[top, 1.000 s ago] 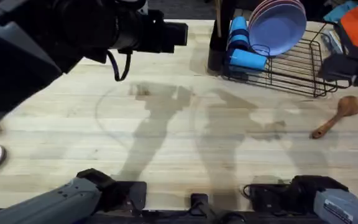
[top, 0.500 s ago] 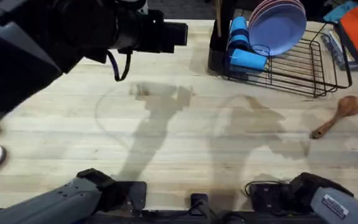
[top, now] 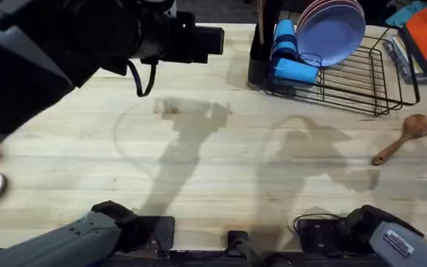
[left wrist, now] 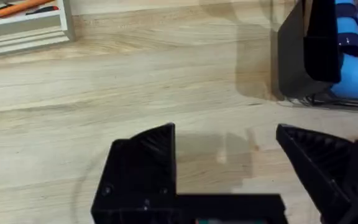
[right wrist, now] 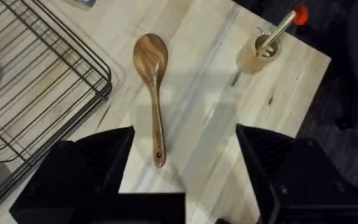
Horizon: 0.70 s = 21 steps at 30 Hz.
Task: Pick up the spoon on the table one by one and put them onto the rack
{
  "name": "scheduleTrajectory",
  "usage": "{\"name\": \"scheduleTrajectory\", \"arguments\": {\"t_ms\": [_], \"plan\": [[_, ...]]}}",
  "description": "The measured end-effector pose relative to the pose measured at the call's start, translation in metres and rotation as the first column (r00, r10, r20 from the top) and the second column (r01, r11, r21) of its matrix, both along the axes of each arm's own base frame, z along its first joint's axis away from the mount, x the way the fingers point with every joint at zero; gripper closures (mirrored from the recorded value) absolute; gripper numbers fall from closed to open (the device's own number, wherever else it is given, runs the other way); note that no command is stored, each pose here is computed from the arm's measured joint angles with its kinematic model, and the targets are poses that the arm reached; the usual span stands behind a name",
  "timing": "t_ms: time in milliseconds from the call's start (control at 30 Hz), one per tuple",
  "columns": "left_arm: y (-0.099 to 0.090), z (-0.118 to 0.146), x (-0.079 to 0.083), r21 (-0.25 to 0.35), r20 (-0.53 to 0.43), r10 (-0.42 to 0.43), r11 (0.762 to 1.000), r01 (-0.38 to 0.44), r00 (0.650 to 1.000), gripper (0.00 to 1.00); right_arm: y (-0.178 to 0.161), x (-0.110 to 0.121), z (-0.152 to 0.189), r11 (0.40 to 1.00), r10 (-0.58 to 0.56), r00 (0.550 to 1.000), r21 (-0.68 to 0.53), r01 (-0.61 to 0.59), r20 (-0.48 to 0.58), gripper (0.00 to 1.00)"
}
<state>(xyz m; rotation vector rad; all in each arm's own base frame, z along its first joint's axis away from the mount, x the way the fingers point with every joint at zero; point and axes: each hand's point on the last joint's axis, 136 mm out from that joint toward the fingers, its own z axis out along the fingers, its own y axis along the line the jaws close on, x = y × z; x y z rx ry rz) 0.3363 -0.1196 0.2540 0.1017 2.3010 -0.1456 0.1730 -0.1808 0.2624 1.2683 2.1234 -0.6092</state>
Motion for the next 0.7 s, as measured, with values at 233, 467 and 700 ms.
{"name": "scheduleTrajectory", "arguments": {"t_ms": [233, 467, 700], "plan": [[0.000, 0.000, 0.000, 0.000, 0.000, 0.000, 1.000, 0.000, 1.000, 0.007, -0.004, 0.010, -0.021, 1.000, 0.023, 1.000, -0.005, -0.023, -0.010, 0.007], [0.000, 0.000, 0.000, 0.000, 0.000, 0.000, 1.000, 0.000, 1.000, 0.007, -0.006, 0.016, -0.059, 0.998, 0.043, 0.999, 0.045, -0.042, -0.010, 0.007], [0.000, 0.000, 0.000, 0.000, 0.000, 0.000, 1.000, 0.000, 1.000, 0.007, -0.015, 0.010, -0.089, 0.996, -0.002, 1.000, 0.088, 0.002, -0.003, 0.007]]}}
